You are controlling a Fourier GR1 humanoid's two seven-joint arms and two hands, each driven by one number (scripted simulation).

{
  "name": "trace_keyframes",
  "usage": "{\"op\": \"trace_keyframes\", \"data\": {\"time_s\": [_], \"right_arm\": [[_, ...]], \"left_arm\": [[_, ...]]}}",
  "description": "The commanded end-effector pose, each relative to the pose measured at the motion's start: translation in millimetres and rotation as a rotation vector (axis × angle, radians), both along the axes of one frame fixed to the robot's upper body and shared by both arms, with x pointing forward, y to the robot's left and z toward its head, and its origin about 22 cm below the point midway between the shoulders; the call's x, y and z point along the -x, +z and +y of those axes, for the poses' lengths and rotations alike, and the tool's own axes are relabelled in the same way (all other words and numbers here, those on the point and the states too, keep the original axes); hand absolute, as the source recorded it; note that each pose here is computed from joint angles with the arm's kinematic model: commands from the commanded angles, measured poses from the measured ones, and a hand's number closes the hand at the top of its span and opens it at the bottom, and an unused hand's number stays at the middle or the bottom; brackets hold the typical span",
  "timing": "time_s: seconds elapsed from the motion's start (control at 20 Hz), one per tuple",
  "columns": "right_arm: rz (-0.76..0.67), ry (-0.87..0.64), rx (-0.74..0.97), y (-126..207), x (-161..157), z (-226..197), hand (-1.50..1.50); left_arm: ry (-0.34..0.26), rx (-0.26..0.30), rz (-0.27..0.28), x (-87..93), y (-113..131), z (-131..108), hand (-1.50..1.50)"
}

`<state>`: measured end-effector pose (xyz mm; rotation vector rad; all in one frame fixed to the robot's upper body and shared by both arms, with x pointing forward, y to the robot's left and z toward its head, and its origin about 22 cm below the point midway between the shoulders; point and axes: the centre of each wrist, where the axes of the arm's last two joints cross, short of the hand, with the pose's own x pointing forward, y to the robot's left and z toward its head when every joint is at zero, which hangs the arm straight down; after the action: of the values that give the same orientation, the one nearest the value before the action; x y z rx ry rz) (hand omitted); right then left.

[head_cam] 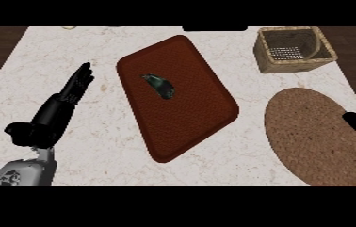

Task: Pick the pear from the placemat and place it in the basket

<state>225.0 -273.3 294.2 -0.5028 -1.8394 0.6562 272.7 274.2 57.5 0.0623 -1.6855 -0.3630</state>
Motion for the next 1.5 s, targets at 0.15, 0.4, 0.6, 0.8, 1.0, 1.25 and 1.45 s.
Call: {"op": "trace_keyframes", "data": {"time_s": [0.15,0.4,0.6,0.8,1.0,1.25,1.45], "right_arm": [[-0.036,-0.169,-0.032,34.5,-40.0,16.9,1.5],[-0.065,-0.275,-0.138,47.3,-78.6,-0.1,1.5],[-0.095,-0.352,-0.161,62.4,-105.9,-32.4,1.5],[-0.065,-0.394,-0.14,65.3,-128.2,-42.6,1.5],[-0.025,-0.385,-0.135,34.6,-151.2,-79.8,1.5],[-0.01,-0.373,-0.095,-12.4,-180.3,-78.9,1.5],[-0.071,-0.394,-0.118,-18.5,-186.8,-92.9,1.5]], "left_arm": [[-0.039,0.001,-0.019,-5.5,7.8,-15.9,0.0],[-0.051,0.004,-0.023,-2.8,7.1,-20.0,0.0],[-0.046,-0.011,-0.015,-10.0,-6.7,-16.9,0.0],[-0.054,0.017,-0.001,-9.9,-3.6,-12.4,0.0],[-0.042,0.002,-0.014,-7.7,2.8,-17.4,0.0],[-0.048,0.006,0.009,-14.1,4.8,-4.6,0.0],[-0.042,-0.002,-0.001,-14.9,14.6,-2.0,0.0]]}}
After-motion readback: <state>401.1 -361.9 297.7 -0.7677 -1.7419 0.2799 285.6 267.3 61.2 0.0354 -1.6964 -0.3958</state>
